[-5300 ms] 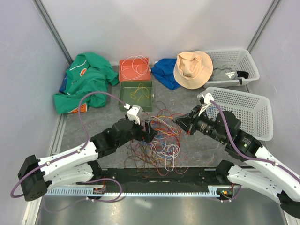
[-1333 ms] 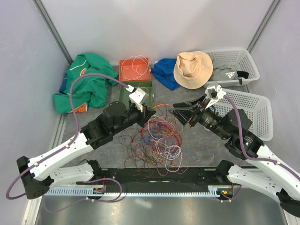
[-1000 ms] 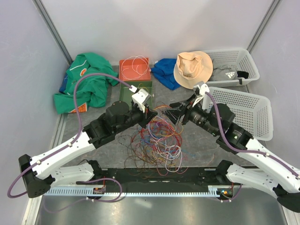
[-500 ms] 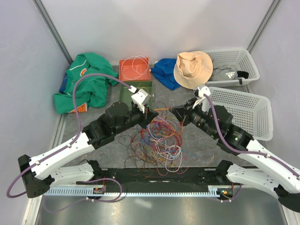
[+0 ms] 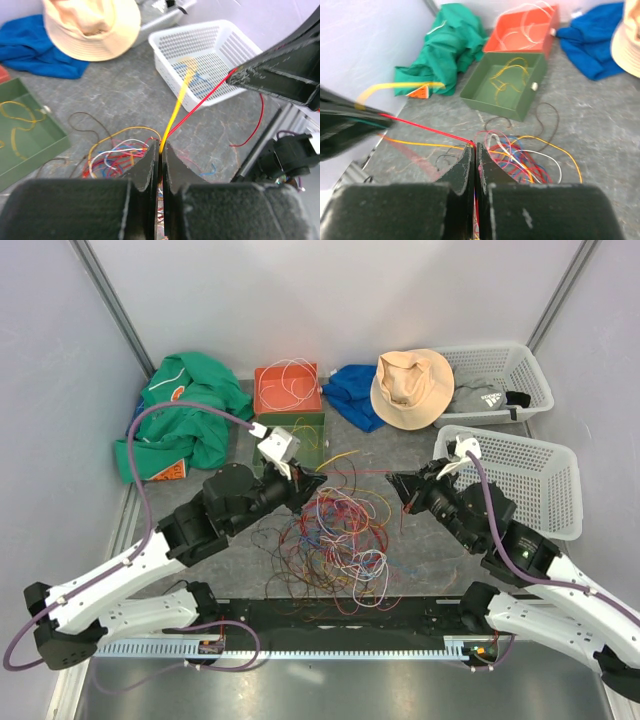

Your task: Untangle the cables

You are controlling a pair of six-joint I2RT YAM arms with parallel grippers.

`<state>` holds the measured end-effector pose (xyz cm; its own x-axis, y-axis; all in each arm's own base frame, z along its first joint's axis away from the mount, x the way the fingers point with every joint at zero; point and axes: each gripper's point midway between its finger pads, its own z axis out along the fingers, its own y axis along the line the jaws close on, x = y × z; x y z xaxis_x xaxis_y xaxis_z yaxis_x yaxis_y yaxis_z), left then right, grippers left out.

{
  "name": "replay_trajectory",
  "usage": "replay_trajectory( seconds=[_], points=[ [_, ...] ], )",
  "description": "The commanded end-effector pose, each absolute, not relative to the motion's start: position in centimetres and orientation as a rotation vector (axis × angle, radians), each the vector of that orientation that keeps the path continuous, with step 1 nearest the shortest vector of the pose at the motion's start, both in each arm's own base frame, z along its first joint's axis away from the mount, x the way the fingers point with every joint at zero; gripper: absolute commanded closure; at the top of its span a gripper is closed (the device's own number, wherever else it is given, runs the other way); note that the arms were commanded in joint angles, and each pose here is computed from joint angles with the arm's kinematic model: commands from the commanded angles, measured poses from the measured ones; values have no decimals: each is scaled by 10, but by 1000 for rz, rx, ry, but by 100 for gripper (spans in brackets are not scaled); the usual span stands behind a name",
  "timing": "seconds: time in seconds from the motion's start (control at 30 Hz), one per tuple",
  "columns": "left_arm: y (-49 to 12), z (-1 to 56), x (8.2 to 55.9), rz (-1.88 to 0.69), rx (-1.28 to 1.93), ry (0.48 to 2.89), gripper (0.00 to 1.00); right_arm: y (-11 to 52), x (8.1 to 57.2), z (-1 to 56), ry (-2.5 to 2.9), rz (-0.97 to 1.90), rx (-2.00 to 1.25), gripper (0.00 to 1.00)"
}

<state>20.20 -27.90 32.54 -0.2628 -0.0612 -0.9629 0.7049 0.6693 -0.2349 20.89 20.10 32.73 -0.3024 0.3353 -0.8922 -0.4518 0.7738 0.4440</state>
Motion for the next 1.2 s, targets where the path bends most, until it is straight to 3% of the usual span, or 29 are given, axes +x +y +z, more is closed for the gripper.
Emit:
replay_trajectory(
  seconds=[0.0, 0.23, 0.5, 0.53, 0.63, 0.73, 0.97, 1.17],
  points=[
    [-218, 369, 218, -648, 285, 1624, 93, 143, 233, 286, 1768, 458, 138, 100],
    [-224, 402, 214, -706, 305, 1544, 93, 161, 226, 208, 1952, 463, 86, 100],
    [-226, 435, 215, -703, 323, 1482, 93, 158, 222, 179, 2032, 397, 43, 99],
    [-226, 438, 215, -704, 325, 1477, 93, 166, 220, 184, 2022, 439, 6, 74],
    [-231, 436, 218, -698, 337, 1486, 93, 178, 219, 209, 1952, 543, -28, 33],
    [-236, 432, 220, -695, 346, 1500, 93, 194, 214, 249, 1838, 690, -87, 17],
    [-250, 437, 219, -754, 363, 1508, 94, 226, 204, 315, 1559, 878, -283, 12],
    [-268, 449, 215, -834, 389, 1514, 94, 249, 212, 324, 1384, 947, -310, 15]
  ],
)
